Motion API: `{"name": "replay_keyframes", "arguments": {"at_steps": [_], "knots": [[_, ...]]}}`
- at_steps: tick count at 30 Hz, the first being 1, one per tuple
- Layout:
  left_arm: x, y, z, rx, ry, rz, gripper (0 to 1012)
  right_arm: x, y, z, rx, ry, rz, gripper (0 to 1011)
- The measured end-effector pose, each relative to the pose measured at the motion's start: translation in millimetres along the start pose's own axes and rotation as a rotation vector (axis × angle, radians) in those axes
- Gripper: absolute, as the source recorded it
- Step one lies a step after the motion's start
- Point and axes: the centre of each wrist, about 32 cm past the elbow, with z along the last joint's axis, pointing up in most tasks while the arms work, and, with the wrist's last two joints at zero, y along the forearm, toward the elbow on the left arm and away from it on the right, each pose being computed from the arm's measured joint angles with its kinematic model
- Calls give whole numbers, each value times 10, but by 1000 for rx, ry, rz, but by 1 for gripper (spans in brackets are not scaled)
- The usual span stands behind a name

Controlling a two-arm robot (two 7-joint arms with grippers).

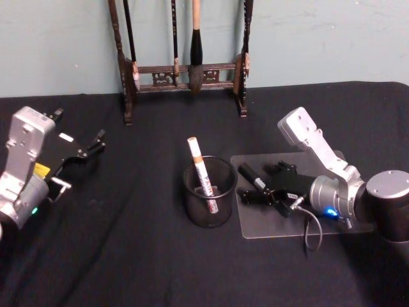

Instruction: Pick up the water-based marker from the table and place it into the pen holder.

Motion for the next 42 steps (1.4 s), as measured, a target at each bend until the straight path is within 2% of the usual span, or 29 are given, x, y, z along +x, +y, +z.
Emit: {"name": "replay_keyframes", "arguments": {"at_steps": [8,15,21,22,25,26,29,32,33,35,42], "knots": [[0,0,0,0,0,0,1001,-1,0,4,1,0,0,1004],[0,0,0,0,0,0,1001,1,-1,6,2,1,-1,860],[0,0,0,0,0,0,1001,2,-2,6,2,2,-1,677],[0,0,0,0,0,0,1001,2,-2,6,2,2,-1,620],[0,0,0,0,0,0,1001,3,-3,6,2,2,-1,531],[0,0,0,0,0,0,1001,3,-3,6,2,2,-1,531],[0,0,0,0,0,0,1001,3,-2,6,3,2,-1,385],[0,0,0,0,0,0,1001,3,-2,6,3,3,-1,329],[0,0,0,0,0,0,1001,3,-3,6,3,3,-1,268],[0,0,0,0,0,0,1001,3,-2,6,3,3,-1,236],[0,0,0,0,0,0,1001,3,-2,6,3,3,0,236]]}}
